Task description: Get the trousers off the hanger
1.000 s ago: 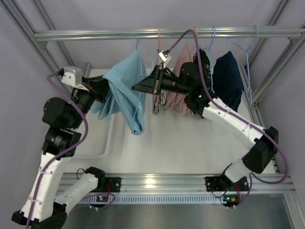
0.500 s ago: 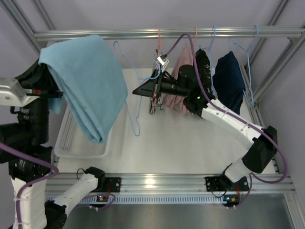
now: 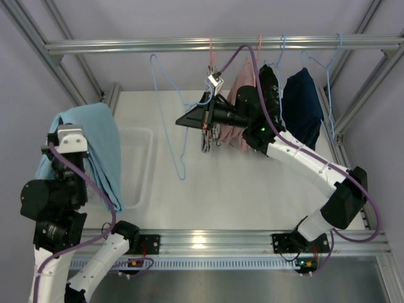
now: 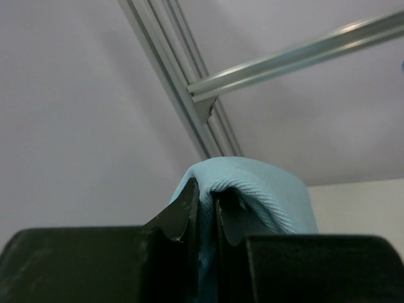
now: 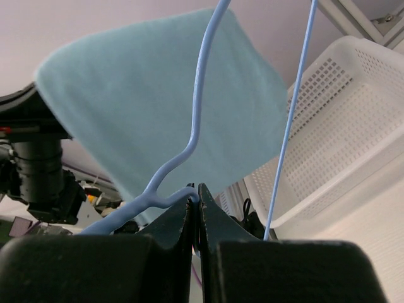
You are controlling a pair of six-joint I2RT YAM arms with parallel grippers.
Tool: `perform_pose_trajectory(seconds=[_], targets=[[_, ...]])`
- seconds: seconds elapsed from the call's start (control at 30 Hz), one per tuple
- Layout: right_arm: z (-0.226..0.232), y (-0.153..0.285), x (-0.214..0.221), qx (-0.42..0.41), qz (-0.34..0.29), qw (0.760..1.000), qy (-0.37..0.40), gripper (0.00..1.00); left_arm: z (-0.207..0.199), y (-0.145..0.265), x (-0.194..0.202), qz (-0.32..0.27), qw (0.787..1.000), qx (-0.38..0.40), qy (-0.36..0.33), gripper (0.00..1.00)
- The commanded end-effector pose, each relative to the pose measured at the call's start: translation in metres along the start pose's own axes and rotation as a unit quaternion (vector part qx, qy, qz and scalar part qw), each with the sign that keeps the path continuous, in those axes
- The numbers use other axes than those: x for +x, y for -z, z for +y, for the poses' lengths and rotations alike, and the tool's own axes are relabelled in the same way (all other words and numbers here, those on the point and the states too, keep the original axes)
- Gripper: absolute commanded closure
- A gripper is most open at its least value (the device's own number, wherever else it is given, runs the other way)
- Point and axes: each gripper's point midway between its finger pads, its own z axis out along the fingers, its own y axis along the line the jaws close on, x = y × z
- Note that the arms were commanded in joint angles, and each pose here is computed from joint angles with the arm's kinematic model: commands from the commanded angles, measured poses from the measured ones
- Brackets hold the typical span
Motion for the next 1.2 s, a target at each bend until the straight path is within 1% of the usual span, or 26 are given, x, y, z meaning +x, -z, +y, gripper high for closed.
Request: perform_pose_trajectory(seconds=[0.0, 0.17, 0.53, 0.6, 0.67, 0.83, 0.93, 1.03, 1.1, 1.13, 1.17], targets=[[0.023, 0.002, -0.01, -0.026, -0.012, 0.999, 0.03, 1.0, 0.028, 0.007, -0.007, -0.02, 0.998, -0.06, -0.028, 1.0], [0.023, 0.002, -0.011, -0.026, -0.012, 0.999, 0.03, 1.0, 0.016, 0.008, 0.042, 0.045, 0.991, -0.078, -0.095, 1.0], [0.018, -0.002, -0.01, -0.026, -0.008, 0.999, 0.022, 1.0, 0.003, 0.013, 0.099, 0.135, 0.971, -0.091, -0.176, 1.0], [0.018, -0.003, -0.01, -0.027, -0.008, 0.999, 0.019, 1.0, 0.0, 0.014, 0.108, 0.148, 0.969, -0.091, -0.176, 1.0], [0.018, -0.003, -0.01, -0.027, -0.007, 0.999, 0.02, 1.0, -0.009, 0.017, 0.126, 0.167, 0.966, -0.084, -0.178, 1.0], [0.018, -0.003, -0.009, -0.026, -0.006, 0.999, 0.018, 1.0, -0.033, 0.026, 0.165, 0.192, 0.963, -0.055, -0.181, 1.0], [0.018, -0.002, -0.008, -0.026, -0.005, 1.0, 0.017, 1.0, -0.054, 0.029, 0.197, 0.22, 0.956, -0.028, -0.191, 1.0], [0.019, -0.002, -0.009, -0.026, -0.007, 0.999, 0.018, 1.0, -0.069, 0.026, 0.228, 0.254, 0.95, -0.011, -0.18, 1.0], [0.018, -0.001, -0.01, -0.026, -0.008, 0.999, 0.018, 1.0, -0.071, 0.021, 0.249, 0.279, 0.949, 0.001, -0.148, 1.0], [0.019, 0.0, -0.011, -0.026, -0.008, 0.999, 0.019, 1.0, -0.078, 0.017, 0.266, 0.304, 0.942, 0.015, -0.139, 1.0], [0.019, 0.001, -0.01, -0.025, -0.008, 0.999, 0.019, 1.0, -0.081, 0.017, 0.28, 0.327, 0.938, 0.022, -0.109, 1.0]])
